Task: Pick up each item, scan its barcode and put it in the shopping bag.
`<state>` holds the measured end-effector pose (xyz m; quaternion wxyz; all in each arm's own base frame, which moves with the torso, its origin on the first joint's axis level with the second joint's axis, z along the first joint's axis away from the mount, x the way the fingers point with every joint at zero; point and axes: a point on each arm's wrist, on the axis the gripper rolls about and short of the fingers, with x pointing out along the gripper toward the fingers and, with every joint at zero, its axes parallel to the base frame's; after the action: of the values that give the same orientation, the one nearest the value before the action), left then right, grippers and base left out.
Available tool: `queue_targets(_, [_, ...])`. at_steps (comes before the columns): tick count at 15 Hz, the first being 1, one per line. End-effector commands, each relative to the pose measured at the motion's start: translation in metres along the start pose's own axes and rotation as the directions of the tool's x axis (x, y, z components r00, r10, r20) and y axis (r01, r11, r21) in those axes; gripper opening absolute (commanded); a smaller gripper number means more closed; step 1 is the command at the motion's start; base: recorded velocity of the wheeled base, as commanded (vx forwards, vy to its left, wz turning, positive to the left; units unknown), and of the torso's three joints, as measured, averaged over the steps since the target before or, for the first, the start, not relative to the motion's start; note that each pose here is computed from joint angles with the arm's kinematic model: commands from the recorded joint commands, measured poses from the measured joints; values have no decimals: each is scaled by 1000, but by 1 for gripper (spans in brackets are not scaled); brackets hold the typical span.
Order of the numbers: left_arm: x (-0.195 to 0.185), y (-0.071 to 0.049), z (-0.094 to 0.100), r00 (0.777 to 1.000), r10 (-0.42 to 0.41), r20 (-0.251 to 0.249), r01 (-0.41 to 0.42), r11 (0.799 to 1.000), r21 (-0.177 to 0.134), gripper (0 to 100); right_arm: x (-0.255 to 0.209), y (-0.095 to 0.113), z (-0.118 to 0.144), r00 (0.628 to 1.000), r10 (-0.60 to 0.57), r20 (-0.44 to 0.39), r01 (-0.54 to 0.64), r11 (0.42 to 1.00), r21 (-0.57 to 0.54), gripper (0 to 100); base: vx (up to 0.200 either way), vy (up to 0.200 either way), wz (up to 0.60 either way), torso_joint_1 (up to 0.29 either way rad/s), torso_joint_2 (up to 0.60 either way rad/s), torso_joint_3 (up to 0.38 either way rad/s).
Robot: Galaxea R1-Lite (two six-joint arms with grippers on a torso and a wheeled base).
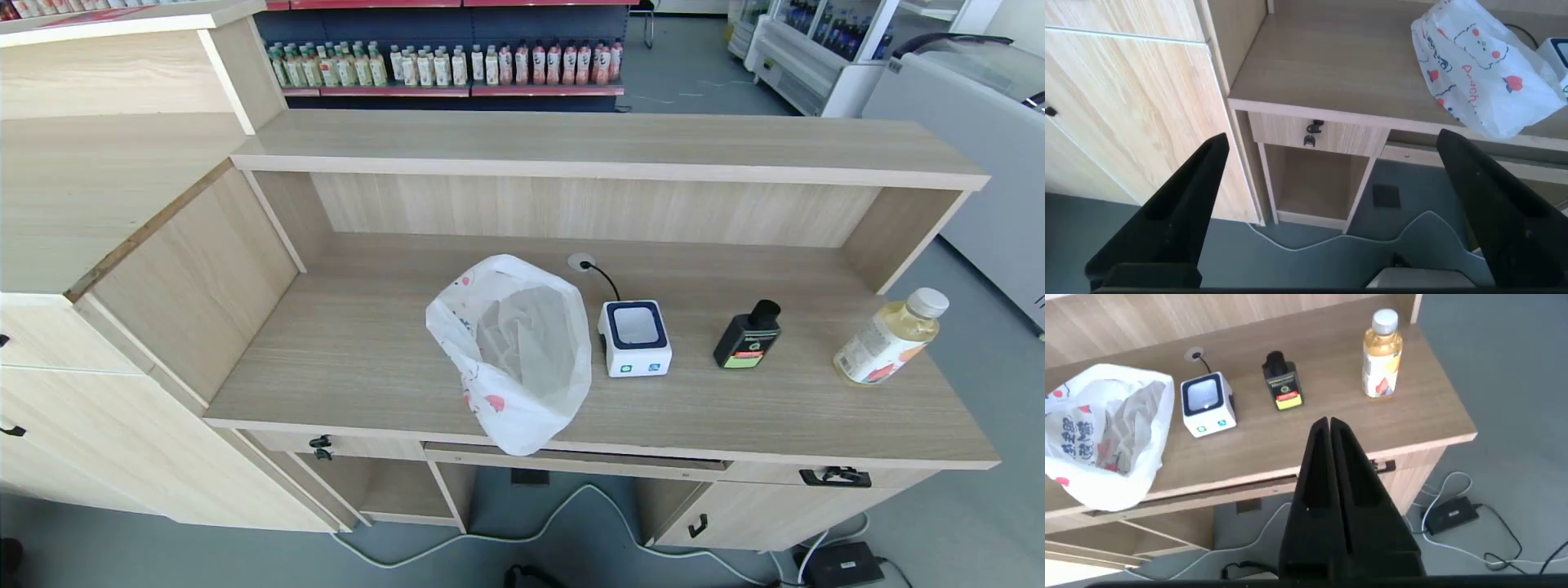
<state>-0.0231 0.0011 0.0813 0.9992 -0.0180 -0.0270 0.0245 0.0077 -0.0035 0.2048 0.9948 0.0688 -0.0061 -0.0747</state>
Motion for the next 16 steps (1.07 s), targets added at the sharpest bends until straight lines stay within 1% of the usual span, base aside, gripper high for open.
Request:
queue_targets(1, [0, 0, 0, 1000, 1, 1, -1, 1000, -1, 100, 102, 23, 57, 997, -25, -67, 25, 1000, -15, 0, 0, 0, 0, 0, 0, 0])
queue_targets(3, [0, 0, 0, 1000, 1, 1, -1, 1000, 1, 100, 120, 25, 52, 994, 3, -107, -6, 999, -34, 0, 0, 0, 0, 0, 0, 0])
queue_targets(5, [0, 0, 0, 1000, 1, 1, -1, 1000, -1, 100, 132, 26, 45, 988, 0, -152, -13, 996, -86, 0, 0, 0, 0, 0, 0, 0])
queue_targets(6, [0, 0, 0, 1000, 1, 1, -1, 1000, -1, 100, 141, 26, 37, 984, 6, -176, -23, 995, -94, 100, 0, 0, 0, 0, 0, 0])
queue_targets(7, [0, 0, 0, 1000, 1, 1, -1, 1000, 1, 100, 144, 26, 32, 983, 15, -183, -34, 994, -102, 100, 0, 0, 0, 0, 0, 0])
queue_targets(8, [0, 0, 0, 1000, 1, 1, -1, 1000, -1, 100, 153, 24, 25, 979, 31, -201, -60, 989, -136, 100, 0, 0, 0, 0, 0, 0])
queue_targets(10, [0, 0, 0, 1000, 1, 1, -1, 1000, 1, 100, 160, 17, 18, 973, -8, -231, -32, 985, -172, 100, 0, 0, 0, 0, 0, 0])
queue_targets(12, [0, 0, 0, 1000, 1, 1, -1, 1000, -1, 100, 152, 8, 19, 974, -58, -219, 13, 979, -202, 100, 0, 0, 0, 0, 0, 0])
queue_targets(13, [0, 0, 0, 1000, 1, 1, -1, 1000, -1, 100, 152, 3, 20, 969, -88, -232, 36, 975, -220, 100, 0, 0, 0, 0, 0, 0])
queue_targets(14, [0, 0, 0, 1000, 1, 1, -1, 1000, -1, 100, 155, 3, 21, 965, -90, -245, 35, 975, -221, 100, 0, 0, 0, 0, 0, 0])
queue_targets(16, [0, 0, 0, 1000, 1, 1, -1, 1000, -1, 100, 174, -8, 20, 936, -118, -333, 49, 977, -208, 100, 0, 0, 0, 0, 0, 0])
